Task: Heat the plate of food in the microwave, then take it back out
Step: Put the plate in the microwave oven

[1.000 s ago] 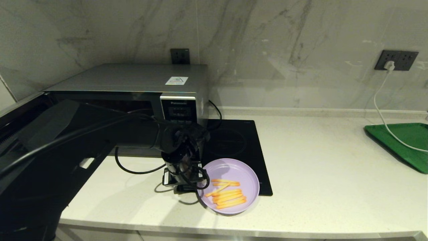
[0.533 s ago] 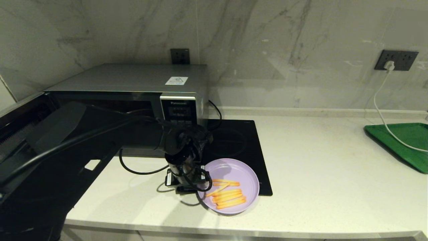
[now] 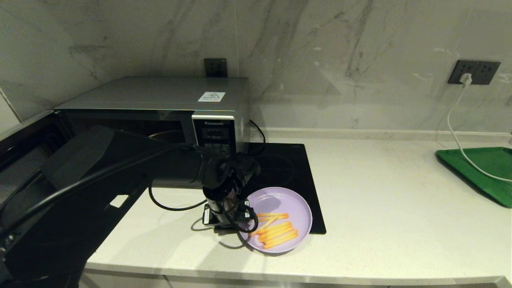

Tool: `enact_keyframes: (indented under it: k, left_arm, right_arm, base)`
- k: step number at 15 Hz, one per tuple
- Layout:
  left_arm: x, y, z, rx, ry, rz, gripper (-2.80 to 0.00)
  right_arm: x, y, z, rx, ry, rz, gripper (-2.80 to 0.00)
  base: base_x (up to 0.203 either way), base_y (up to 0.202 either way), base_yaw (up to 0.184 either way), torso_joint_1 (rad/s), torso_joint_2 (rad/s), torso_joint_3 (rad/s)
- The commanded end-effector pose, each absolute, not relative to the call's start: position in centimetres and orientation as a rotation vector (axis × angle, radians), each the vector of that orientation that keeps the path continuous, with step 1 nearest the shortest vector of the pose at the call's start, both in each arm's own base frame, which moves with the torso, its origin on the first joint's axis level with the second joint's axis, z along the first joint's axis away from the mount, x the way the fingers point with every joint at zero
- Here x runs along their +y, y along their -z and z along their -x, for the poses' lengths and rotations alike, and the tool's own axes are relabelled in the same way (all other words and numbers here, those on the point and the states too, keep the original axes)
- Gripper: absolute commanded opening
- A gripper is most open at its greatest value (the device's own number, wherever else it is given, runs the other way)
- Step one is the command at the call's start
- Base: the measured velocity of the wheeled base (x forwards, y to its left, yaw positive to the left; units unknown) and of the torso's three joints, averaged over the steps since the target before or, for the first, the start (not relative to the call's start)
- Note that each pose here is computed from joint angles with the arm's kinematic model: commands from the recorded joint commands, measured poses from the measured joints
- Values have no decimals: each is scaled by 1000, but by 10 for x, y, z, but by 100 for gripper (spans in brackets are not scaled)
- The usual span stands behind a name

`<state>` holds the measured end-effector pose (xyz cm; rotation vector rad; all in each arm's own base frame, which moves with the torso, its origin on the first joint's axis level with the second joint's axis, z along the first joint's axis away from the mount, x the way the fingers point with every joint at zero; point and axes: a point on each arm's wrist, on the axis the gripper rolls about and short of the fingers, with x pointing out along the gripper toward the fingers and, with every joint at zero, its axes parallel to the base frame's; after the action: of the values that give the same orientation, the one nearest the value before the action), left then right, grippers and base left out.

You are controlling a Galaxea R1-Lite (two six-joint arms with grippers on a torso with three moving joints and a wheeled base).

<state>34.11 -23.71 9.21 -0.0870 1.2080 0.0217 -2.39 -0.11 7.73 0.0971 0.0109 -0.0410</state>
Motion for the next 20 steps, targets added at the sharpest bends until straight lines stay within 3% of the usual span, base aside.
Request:
enact_keyframes:
  k: [1, 13, 20]
  left_arm:
    - [-238, -90, -341, 1218, -24, 88, -280]
    - [-242, -107, -335, 1188, 1, 122, -280]
    - [-231, -131, -327, 1253, 88, 259, -280]
  right_arm:
    - [-1, -77, 24, 11, 39, -98, -280]
    - [-1, -77, 24, 10, 40, -98, -280]
    - [-1, -77, 24, 10, 40, -98, -280]
  base:
    - [0, 0, 0, 0, 0, 0]
    - [0, 0, 0, 0, 0, 0]
    - [0, 0, 0, 0, 0, 0]
